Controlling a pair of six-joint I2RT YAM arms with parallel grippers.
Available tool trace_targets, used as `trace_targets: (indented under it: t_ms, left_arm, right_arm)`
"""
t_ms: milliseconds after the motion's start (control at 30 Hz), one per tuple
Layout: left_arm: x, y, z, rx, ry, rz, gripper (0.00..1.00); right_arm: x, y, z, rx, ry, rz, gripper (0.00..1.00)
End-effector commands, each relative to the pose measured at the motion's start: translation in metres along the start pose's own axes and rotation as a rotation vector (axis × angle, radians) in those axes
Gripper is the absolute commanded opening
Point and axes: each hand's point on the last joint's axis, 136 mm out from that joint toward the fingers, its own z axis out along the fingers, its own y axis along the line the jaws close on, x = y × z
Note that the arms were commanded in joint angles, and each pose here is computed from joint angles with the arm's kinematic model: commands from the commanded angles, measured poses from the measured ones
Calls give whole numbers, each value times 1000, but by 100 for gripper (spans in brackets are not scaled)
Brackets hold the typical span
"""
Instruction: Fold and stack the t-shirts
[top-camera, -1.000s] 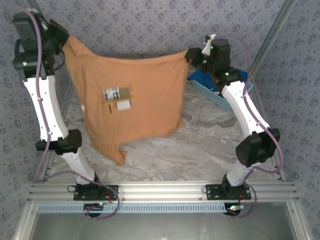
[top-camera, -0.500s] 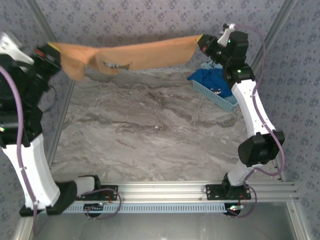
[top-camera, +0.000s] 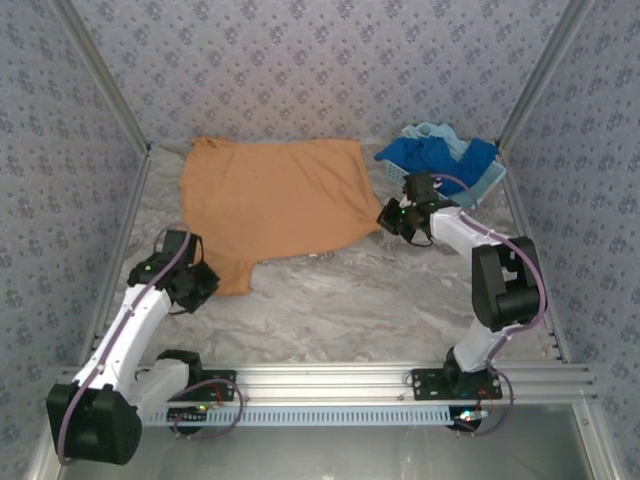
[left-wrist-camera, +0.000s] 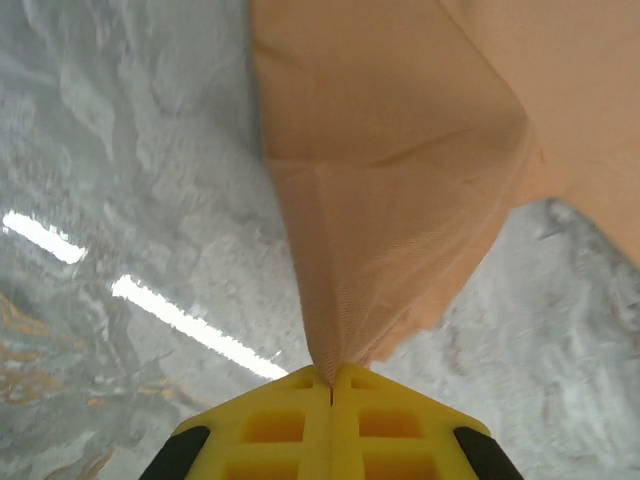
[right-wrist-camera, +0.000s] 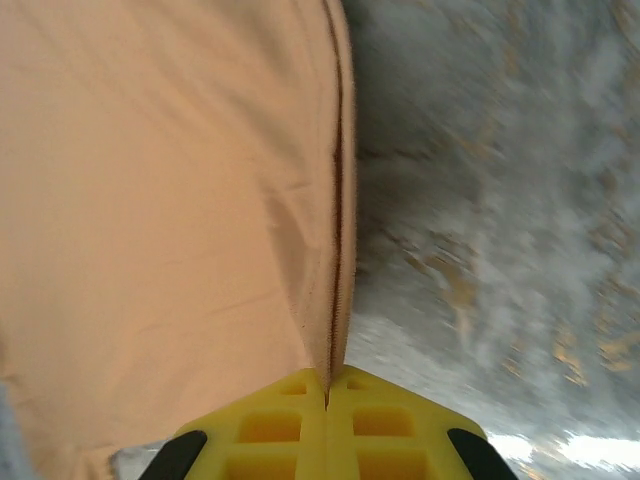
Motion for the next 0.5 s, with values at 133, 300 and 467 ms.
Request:
trace_targets:
  t_ms: [133,300,467]
  left_arm:
    - [23,-7,-9,39,30,13,0]
    - [38,10,-15,-53,45,1,0]
    - [47,36,-17,-137,29,-36,0]
  right_arm:
    - [26,-71,-38,323,-37,-22,0]
    - [51,-101,-62,408,-47,-7,0]
    - [82,-121,-61,418,8,0,0]
